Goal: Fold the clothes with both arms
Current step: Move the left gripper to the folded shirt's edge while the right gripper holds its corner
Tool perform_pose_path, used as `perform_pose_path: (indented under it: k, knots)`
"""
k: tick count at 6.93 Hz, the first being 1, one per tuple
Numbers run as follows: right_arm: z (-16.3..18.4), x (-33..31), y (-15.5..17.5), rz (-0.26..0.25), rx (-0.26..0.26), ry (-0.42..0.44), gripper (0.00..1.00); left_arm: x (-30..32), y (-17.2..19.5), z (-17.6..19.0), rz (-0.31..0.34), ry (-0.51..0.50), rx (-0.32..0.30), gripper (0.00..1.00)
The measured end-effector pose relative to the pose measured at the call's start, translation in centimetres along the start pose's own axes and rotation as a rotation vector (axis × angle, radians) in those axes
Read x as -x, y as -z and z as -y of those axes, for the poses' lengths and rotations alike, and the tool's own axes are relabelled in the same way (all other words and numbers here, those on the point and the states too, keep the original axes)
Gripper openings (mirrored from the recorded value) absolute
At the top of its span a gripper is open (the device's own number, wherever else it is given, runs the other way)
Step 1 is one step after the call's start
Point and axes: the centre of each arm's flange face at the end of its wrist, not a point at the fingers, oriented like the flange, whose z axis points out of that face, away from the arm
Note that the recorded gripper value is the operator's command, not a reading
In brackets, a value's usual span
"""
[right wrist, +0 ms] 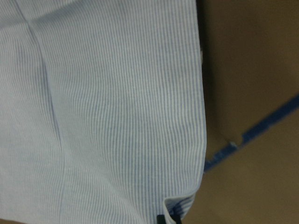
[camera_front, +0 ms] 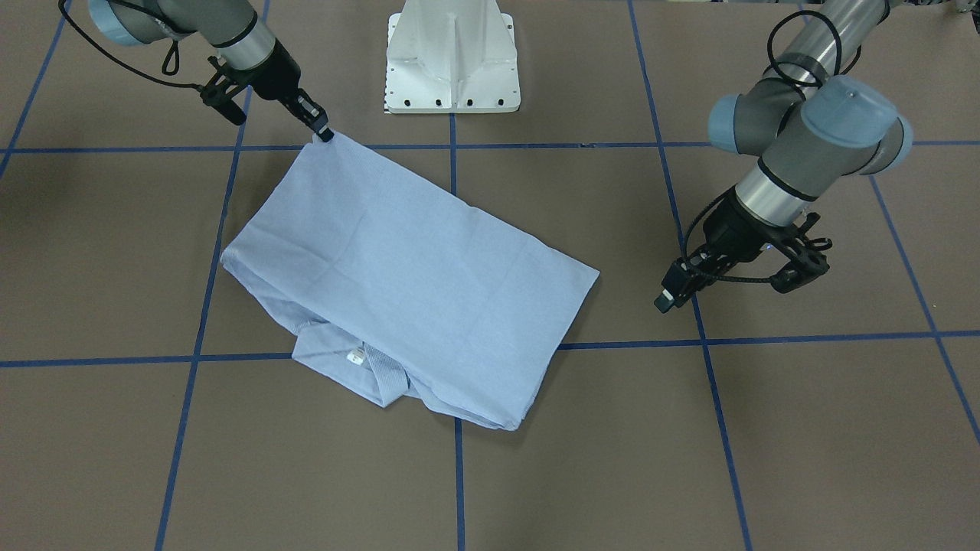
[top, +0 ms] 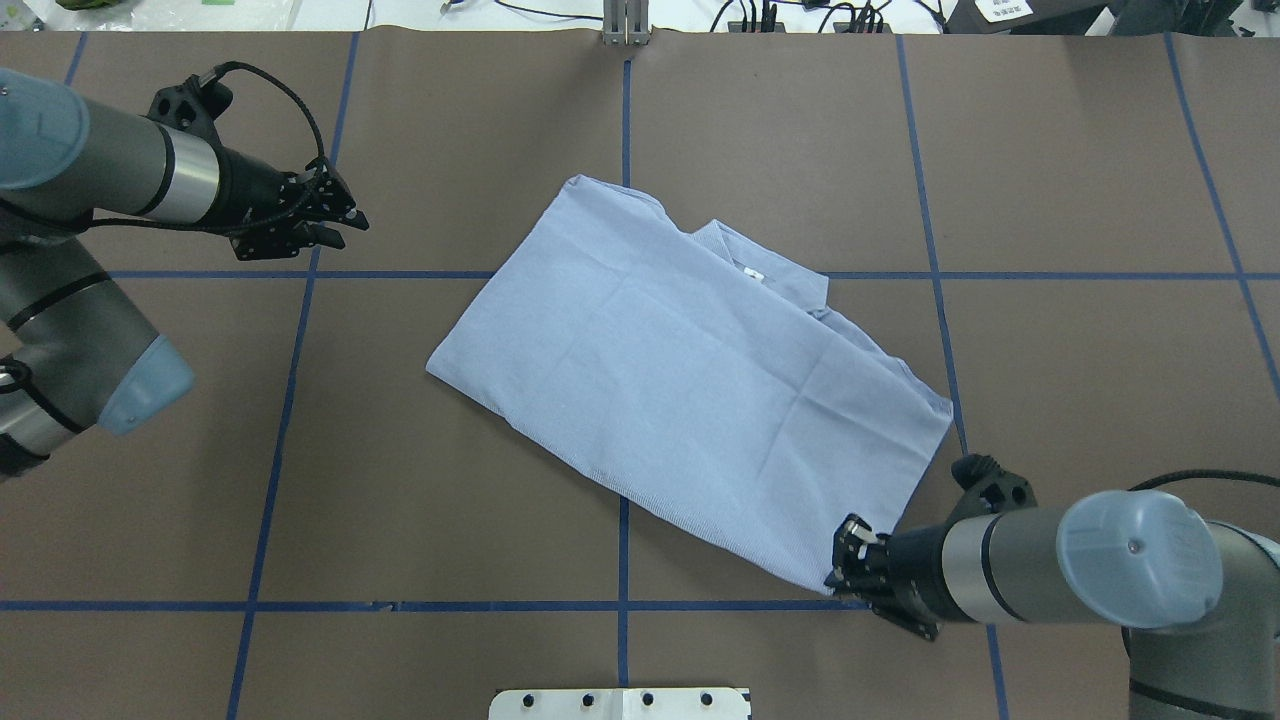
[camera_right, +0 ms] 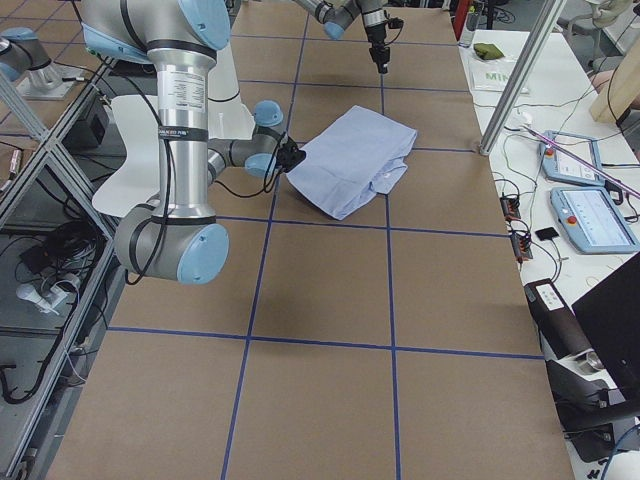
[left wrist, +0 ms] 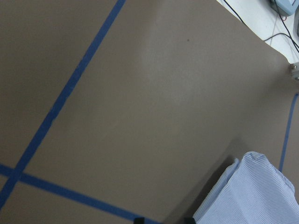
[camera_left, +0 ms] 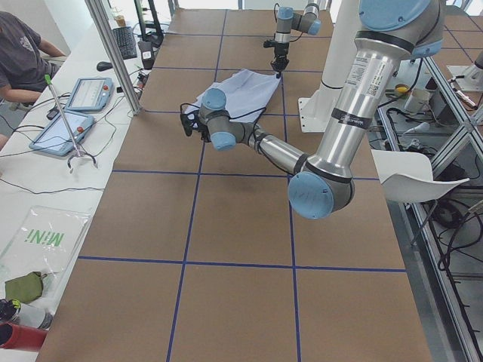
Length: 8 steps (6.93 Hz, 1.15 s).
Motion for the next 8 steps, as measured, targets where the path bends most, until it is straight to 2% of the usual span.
perform_pose_path:
  k: [1, 2, 3, 5, 6, 8]
  knots:
    - [-2.4, -1.5, -0.1, -0.067, 0.088, 0.016, 0.0, 0.6, -0.7, -3.3, 0.009, 0.026, 0.061, 0.5]
    - [-4.3, -2.8, -0.4, -0.117, 0.15, 0.03, 0.06, 1.0, -2.2, -6.7, 0.026, 0.058, 0.118, 0.5]
    - [-5.7, -4.0, -0.7, -0.155, 0.186, 0.043, 0.99, 1.1, -3.6, -9.3, 0.043, 0.089, 0.16, 0.51]
    - [-6.8, -5.3, -0.7, -0.189, 0.212, 0.049, 1.0, 0.8, -6.4, -14.3, 0.072, 0.14, 0.217, 0.52]
    - [-6.3, -4.6, 0.3, -0.174, 0.215, 0.04, 1.0, 0.6, -7.6, -16.8, 0.087, 0.176, 0.241, 0.53]
    - [-1.6, -0.7, 4.9, -0.11, 0.218, -0.026, 1.0, 0.2, -10.0, -20.2, 0.136, 0.213, 0.212, 0.53]
